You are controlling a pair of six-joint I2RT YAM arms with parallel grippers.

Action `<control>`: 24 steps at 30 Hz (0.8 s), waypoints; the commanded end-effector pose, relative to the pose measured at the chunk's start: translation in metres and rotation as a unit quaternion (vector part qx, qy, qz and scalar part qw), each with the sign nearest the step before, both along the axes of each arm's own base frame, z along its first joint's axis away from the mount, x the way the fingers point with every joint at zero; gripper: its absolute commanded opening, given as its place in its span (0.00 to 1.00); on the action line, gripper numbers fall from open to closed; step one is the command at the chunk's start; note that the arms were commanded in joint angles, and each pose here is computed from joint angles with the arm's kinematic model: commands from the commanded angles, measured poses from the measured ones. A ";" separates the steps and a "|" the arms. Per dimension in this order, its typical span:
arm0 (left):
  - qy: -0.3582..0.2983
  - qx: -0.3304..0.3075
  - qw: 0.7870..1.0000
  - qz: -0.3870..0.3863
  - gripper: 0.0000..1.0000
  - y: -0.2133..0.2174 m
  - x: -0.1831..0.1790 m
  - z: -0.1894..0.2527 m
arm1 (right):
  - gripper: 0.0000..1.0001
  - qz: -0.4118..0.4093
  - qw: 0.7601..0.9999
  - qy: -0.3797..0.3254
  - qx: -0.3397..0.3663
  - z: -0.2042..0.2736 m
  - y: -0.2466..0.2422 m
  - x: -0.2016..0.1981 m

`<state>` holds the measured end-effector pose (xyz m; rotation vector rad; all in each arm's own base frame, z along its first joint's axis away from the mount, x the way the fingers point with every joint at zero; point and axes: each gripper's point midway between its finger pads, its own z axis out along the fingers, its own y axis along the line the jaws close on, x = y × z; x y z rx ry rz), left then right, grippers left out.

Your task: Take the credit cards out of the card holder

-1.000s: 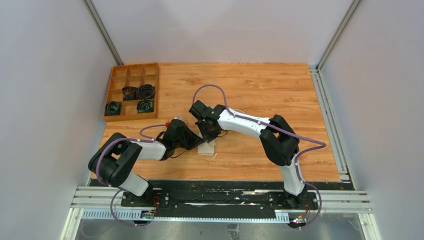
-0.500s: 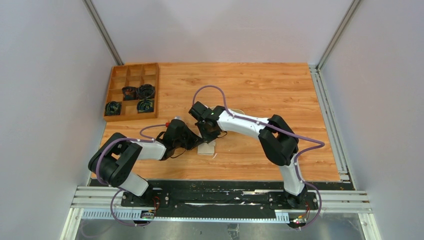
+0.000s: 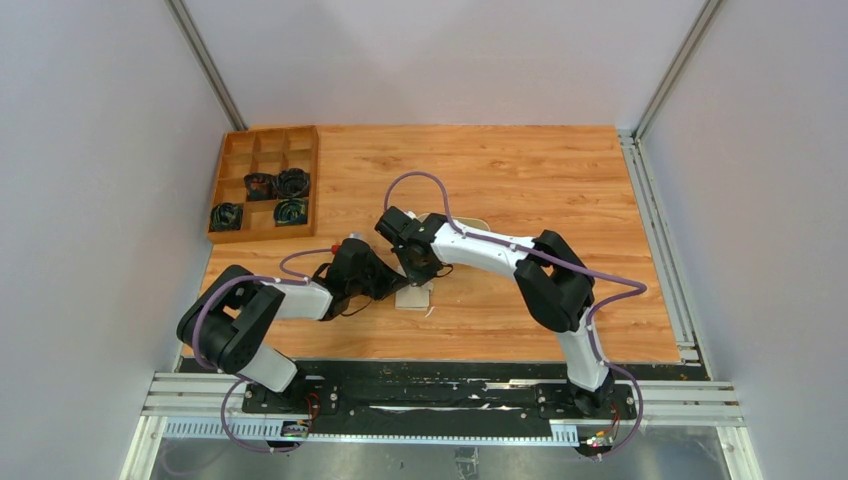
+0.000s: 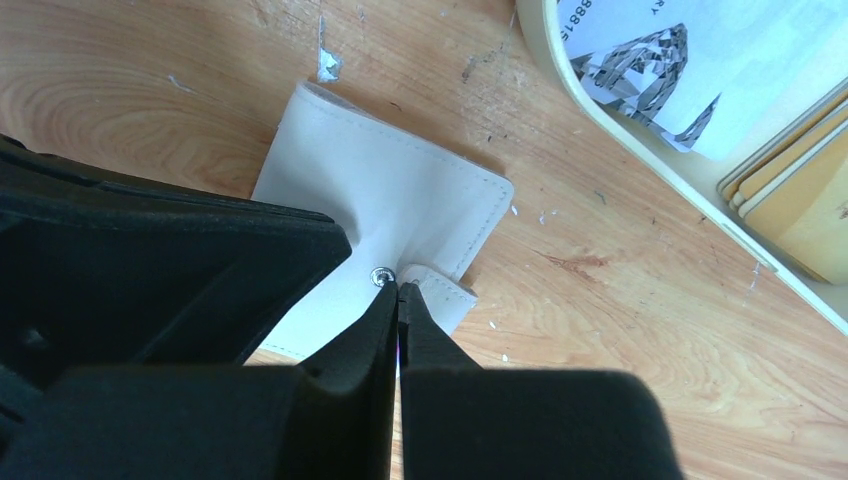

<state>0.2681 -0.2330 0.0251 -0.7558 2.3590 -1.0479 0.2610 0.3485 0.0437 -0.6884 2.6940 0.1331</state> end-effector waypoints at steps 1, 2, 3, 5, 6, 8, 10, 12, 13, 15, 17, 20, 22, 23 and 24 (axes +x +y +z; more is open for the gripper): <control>0.048 0.043 0.998 -0.010 0.00 0.010 -0.020 -0.030 | 0.00 0.006 0.998 0.001 -0.064 -0.012 -0.021 -0.004; 0.048 0.042 0.998 -0.009 0.00 0.010 -0.020 -0.030 | 0.00 0.006 0.998 0.002 -0.065 -0.012 -0.021 -0.004; 0.048 0.043 0.998 -0.009 0.00 0.010 -0.020 -0.030 | 0.00 0.008 0.998 0.005 -0.063 -0.014 -0.020 -0.006; 0.048 0.043 0.998 -0.010 0.00 0.010 -0.020 -0.030 | 0.00 0.008 0.998 0.011 -0.056 -0.015 -0.016 -0.008; 0.049 0.043 0.998 -0.010 0.00 0.010 -0.020 -0.031 | 0.00 0.008 0.999 0.015 -0.049 -0.016 -0.014 -0.009; 0.048 0.043 0.998 -0.010 0.00 0.010 -0.020 -0.030 | 0.00 0.009 0.999 0.016 -0.031 -0.014 -0.008 -0.011; 0.049 0.043 0.998 -0.009 0.00 0.011 -0.020 -0.031 | 0.00 0.009 1.000 0.017 -0.014 -0.013 -0.004 -0.011; 0.048 0.043 0.998 -0.009 0.00 0.010 -0.020 -0.030 | 0.01 0.010 1.000 0.019 -0.001 -0.012 0.000 -0.013; 0.048 0.043 0.998 -0.010 0.00 0.010 -0.020 -0.030 | 0.06 0.010 1.000 0.021 0.001 -0.013 0.001 -0.013; 0.048 0.043 0.998 -0.010 0.00 0.010 -0.020 -0.030 | 0.12 0.009 1.000 0.022 0.003 -0.015 0.002 -0.014; 0.048 0.043 0.998 -0.009 0.00 0.011 -0.020 -0.030 | 0.16 0.008 1.000 0.023 0.001 -0.016 0.000 -0.015; 0.048 0.042 0.998 -0.010 0.00 0.011 -0.021 -0.030 | 0.19 0.006 1.000 0.016 0.003 -0.012 -0.001 -0.014; 0.048 0.043 0.998 -0.009 0.00 0.011 -0.021 -0.030 | 0.22 0.004 1.000 0.011 0.006 -0.008 -0.002 -0.012; 0.047 0.042 0.998 -0.009 0.00 0.011 -0.021 -0.030 | 0.23 0.003 1.000 0.010 0.007 -0.007 -0.002 -0.011; 0.047 0.042 0.998 -0.009 0.00 0.011 -0.021 -0.030 | 0.24 0.003 1.000 0.008 0.007 -0.006 -0.002 -0.011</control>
